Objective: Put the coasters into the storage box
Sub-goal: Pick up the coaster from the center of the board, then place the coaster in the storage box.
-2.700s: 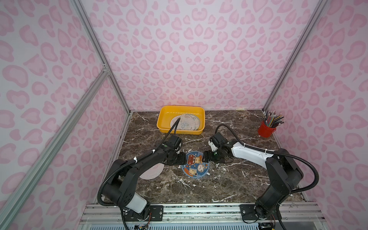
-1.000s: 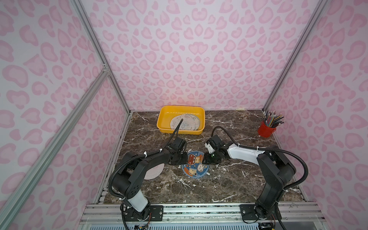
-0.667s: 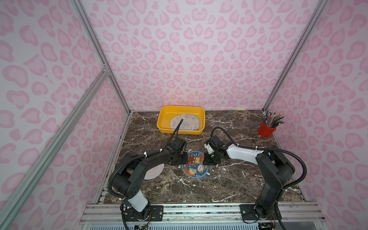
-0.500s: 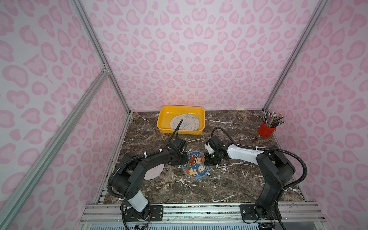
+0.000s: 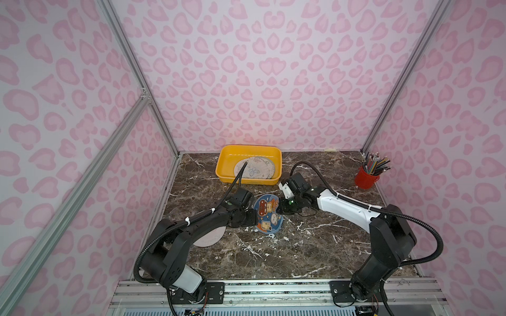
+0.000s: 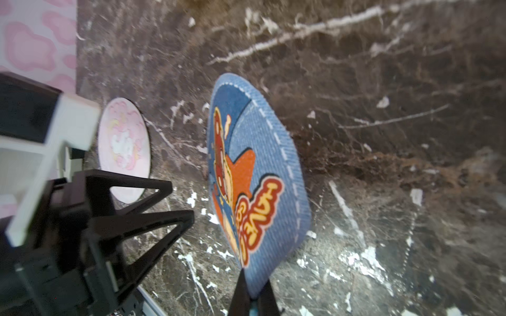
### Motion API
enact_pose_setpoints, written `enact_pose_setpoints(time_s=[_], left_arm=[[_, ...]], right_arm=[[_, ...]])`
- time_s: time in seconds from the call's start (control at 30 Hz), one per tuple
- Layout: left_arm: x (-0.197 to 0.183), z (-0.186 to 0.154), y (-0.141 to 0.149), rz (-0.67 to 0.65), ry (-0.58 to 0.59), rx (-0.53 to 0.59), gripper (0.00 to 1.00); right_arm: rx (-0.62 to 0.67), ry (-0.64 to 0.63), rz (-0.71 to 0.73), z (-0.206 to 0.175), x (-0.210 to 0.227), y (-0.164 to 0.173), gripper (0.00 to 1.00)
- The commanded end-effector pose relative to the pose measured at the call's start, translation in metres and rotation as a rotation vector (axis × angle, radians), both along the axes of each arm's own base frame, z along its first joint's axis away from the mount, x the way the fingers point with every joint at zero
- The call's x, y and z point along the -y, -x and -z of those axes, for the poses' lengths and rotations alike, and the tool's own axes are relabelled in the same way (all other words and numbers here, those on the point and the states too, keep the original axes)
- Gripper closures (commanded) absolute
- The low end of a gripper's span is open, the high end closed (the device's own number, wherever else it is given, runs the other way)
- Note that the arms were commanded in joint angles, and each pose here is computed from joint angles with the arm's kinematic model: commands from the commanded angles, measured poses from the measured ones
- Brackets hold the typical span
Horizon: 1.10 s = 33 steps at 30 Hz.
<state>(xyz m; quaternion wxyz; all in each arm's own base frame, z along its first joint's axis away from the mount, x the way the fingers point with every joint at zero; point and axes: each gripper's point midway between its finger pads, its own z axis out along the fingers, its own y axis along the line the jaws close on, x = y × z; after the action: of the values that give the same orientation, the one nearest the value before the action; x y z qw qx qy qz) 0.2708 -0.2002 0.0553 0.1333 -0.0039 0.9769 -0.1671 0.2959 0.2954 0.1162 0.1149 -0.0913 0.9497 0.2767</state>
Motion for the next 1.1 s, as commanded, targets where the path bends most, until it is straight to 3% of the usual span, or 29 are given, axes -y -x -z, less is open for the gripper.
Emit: enact_pose_setpoints(time_s=[0.0, 0.17, 0.5, 0.77, 1.07], left_arm=[[-0.007, -0.006, 0.001, -0.009, -0.007, 0.012, 0.27], [-0.018, -0.011, 0.001, -0.032, 0.011, 0.025, 0.21], [-0.034, -0.012, 0.006, -0.060, 0.029, 0.029, 0.15], [-0.041, -0.016, 0.011, -0.072, 0.042, 0.040, 0.11], [-0.046, -0.013, 0.017, -0.074, 0.047, 0.030, 0.09]], right_arm=[[0.028, -0.006, -0.029, -0.021, -0.004, -0.003, 1.00], [0.116, -0.035, -0.043, -0.067, -0.016, -0.025, 1.00], [0.232, -0.088, -0.039, -0.115, -0.036, -0.074, 1.00], [0.315, -0.126, -0.049, -0.136, -0.064, -0.127, 1.00], [0.363, -0.237, -0.034, -0.133, -0.103, -0.186, 1.00]])
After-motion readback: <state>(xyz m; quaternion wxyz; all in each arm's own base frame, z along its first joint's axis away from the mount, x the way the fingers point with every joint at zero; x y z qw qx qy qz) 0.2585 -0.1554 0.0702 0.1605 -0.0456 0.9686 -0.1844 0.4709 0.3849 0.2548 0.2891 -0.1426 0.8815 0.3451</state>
